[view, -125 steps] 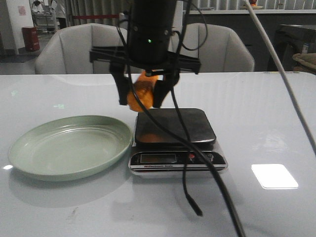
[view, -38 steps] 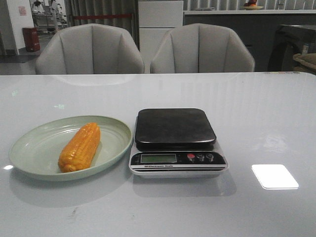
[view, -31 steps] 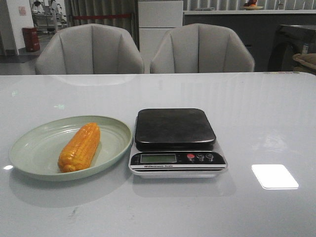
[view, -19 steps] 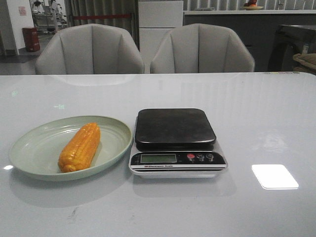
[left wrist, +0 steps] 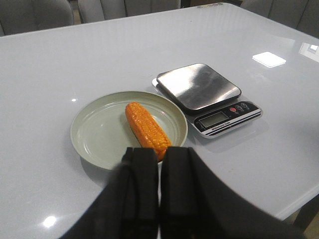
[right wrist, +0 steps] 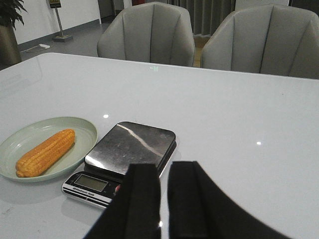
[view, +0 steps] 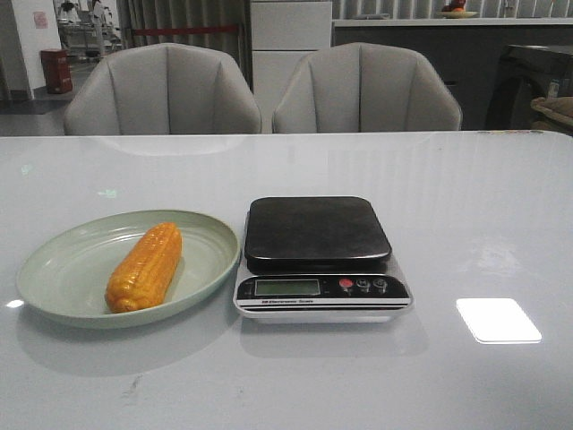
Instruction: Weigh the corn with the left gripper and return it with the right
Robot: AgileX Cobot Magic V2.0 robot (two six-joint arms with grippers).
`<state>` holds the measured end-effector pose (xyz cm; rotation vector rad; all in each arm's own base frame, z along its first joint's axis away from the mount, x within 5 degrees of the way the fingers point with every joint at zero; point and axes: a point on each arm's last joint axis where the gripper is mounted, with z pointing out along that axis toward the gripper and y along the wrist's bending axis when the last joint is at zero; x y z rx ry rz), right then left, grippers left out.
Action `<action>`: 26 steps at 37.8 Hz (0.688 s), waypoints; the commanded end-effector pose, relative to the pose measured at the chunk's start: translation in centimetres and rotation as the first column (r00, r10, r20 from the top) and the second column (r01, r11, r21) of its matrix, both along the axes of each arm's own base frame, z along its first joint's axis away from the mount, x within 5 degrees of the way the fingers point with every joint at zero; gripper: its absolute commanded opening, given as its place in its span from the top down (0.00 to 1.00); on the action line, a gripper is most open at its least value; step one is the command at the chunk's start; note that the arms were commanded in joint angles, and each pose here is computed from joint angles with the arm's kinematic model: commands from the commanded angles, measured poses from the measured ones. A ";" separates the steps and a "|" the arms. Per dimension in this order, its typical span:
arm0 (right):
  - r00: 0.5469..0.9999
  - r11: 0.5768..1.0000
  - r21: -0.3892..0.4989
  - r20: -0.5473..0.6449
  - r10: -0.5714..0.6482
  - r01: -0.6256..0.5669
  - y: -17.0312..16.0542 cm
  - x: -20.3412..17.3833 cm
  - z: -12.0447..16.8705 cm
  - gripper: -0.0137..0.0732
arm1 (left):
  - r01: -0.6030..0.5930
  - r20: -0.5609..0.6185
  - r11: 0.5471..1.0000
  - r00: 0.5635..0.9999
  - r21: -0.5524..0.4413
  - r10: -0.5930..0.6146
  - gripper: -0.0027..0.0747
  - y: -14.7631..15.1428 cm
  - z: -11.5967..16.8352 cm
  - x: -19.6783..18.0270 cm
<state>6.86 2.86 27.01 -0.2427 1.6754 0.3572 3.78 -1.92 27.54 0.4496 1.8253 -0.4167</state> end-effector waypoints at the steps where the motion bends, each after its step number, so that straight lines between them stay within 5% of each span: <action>1: 0.996 0.999 0.030 0.083 -0.024 0.022 -0.2 0.1 1.5 0.60 | 0.005 0.076 0.999 0.997 -0.048 -0.002 0.82 -0.1 1.4 0.1; 19: 0.998 1.000 0.023 0.065 -0.018 0.017 -0.1 0.1 1.3 0.60 | 0.001 0.061 0.999 0.998 -0.035 0.001 0.82 -0.2 0.8 0.2; 26: 0.998 1.000 0.023 0.065 -0.018 0.017 -0.1 0.1 1.3 0.60 | -0.129 0.071 0.991 0.989 -0.037 0.132 0.82 -0.1 -1.8 1.4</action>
